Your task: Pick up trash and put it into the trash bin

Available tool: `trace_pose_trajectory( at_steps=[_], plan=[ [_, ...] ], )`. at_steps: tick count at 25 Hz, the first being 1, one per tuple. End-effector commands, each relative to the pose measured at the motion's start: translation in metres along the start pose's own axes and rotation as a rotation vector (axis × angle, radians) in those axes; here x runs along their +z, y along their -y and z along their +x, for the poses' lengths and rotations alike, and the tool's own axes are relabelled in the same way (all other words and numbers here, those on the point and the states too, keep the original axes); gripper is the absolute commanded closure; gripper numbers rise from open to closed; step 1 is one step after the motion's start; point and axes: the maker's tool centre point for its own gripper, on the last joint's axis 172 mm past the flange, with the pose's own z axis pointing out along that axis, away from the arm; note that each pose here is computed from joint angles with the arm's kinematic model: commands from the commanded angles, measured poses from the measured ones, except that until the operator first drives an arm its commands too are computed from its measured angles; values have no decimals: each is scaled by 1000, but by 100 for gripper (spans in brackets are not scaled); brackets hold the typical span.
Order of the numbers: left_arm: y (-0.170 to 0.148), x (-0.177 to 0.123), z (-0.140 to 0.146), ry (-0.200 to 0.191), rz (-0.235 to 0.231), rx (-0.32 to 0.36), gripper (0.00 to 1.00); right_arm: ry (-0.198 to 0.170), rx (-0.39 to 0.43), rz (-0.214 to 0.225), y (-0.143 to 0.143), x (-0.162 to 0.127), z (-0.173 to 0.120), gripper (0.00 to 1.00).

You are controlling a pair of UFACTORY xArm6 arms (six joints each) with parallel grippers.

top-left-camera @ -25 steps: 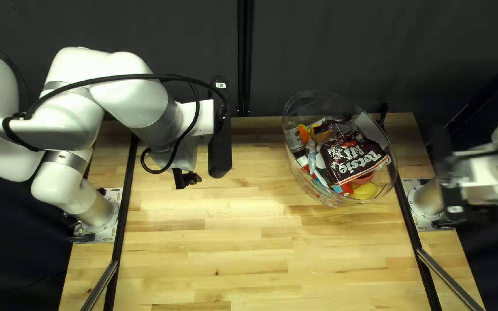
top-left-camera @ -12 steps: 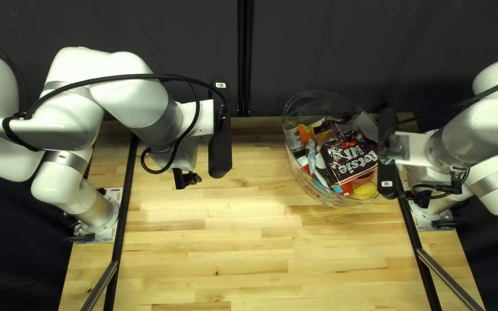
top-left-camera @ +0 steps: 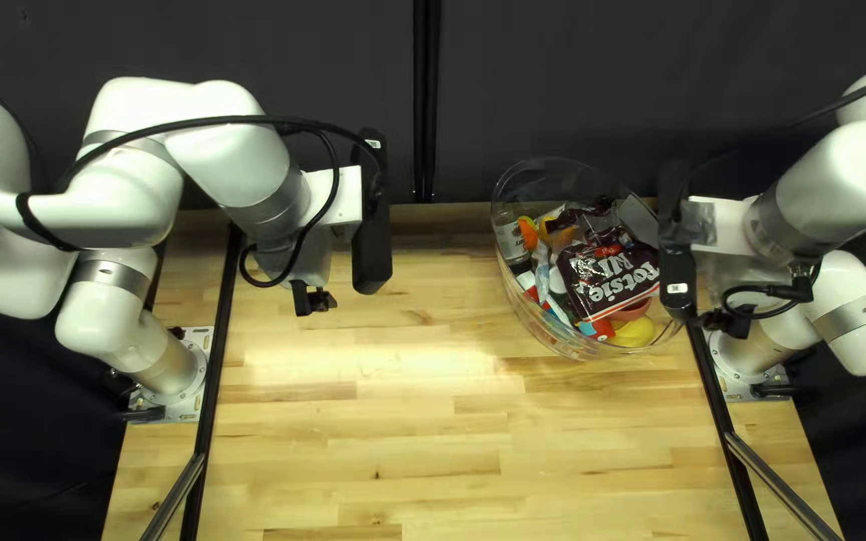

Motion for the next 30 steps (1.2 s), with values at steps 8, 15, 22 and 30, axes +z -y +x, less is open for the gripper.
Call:
trace_pose_trajectory(
  at_steps=[8,15,22,30],
  plan=[
    [4,3,-2,1,-4,-5,0,4,-22,5,4,0,2,0],
    [13,-5,-19,11,-5,-11,0,12,-38,11,3,10,21,0],
    [10,-12,-30,43,-13,11,0,3,-57,49,5,29,57,0],
    [4,-6,-25,65,-37,46,0,17,-73,71,6,31,56,0]
  ],
)
